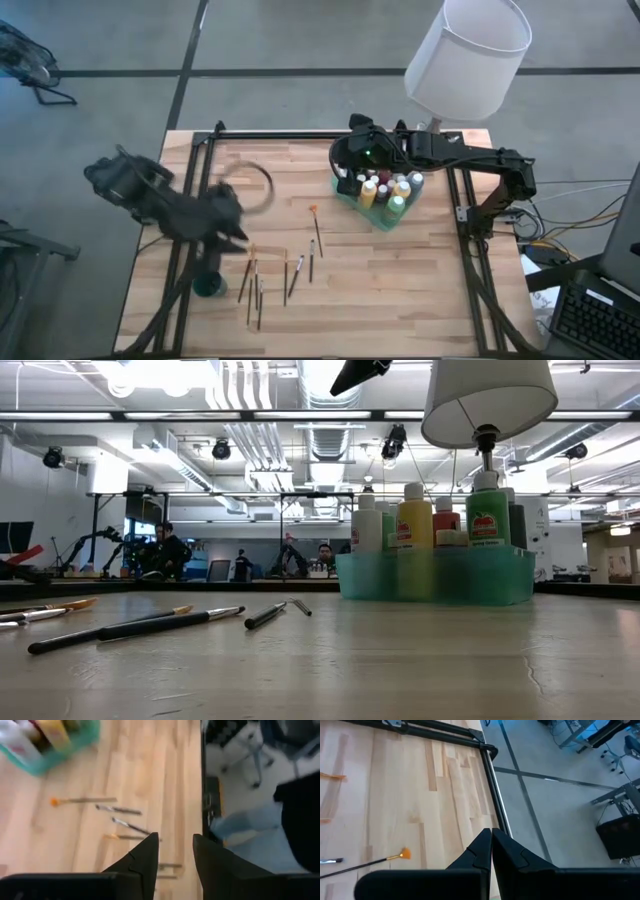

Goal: Pick & Place Paint Supplies
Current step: Move the green cup to the middle left of the table

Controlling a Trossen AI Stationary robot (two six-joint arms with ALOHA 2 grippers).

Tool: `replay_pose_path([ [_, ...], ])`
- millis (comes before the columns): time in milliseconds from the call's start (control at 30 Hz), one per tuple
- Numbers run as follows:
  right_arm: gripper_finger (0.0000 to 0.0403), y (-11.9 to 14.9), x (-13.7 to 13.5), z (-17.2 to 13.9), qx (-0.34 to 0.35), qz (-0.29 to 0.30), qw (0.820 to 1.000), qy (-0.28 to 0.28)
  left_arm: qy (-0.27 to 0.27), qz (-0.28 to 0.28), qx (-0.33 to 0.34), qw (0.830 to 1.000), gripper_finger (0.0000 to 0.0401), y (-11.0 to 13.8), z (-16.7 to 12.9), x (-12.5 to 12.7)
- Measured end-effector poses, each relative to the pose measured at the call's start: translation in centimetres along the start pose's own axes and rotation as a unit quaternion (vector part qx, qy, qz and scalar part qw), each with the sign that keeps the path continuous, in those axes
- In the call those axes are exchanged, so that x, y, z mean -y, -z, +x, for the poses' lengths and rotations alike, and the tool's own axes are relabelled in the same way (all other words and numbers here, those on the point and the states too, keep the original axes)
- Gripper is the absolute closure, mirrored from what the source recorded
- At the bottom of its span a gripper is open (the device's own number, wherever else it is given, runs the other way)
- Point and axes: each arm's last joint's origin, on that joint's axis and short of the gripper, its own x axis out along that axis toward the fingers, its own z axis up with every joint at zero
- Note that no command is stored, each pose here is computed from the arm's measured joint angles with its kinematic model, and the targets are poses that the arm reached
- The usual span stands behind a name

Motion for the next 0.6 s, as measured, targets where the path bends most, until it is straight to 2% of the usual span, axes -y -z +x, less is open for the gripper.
replay_pose_path([
  [167,0.0394,0.0,0.0,0.0,0.000,0.004,1.000,0.001,-0.012,-0.008,-0.052,0.999,0.0275,1.2,2.0,0.4],
  [333,0.0394,0.0,0.0,0.1,0.000,0.017,1.000,0.000,-0.032,-0.086,-0.116,0.989,0.0275,3.6,3.7,-0.3],
  [400,0.0394,0.0,-0.1,0.2,-0.002,0.015,1.000,0.000,-0.047,-0.127,-0.142,0.981,0.0277,4.8,4.5,-0.6],
  [600,0.0394,0.1,-0.4,1.0,-0.010,0.007,1.000,-0.004,-0.086,-0.202,-0.187,0.958,0.0285,7.9,5.7,-1.0],
])
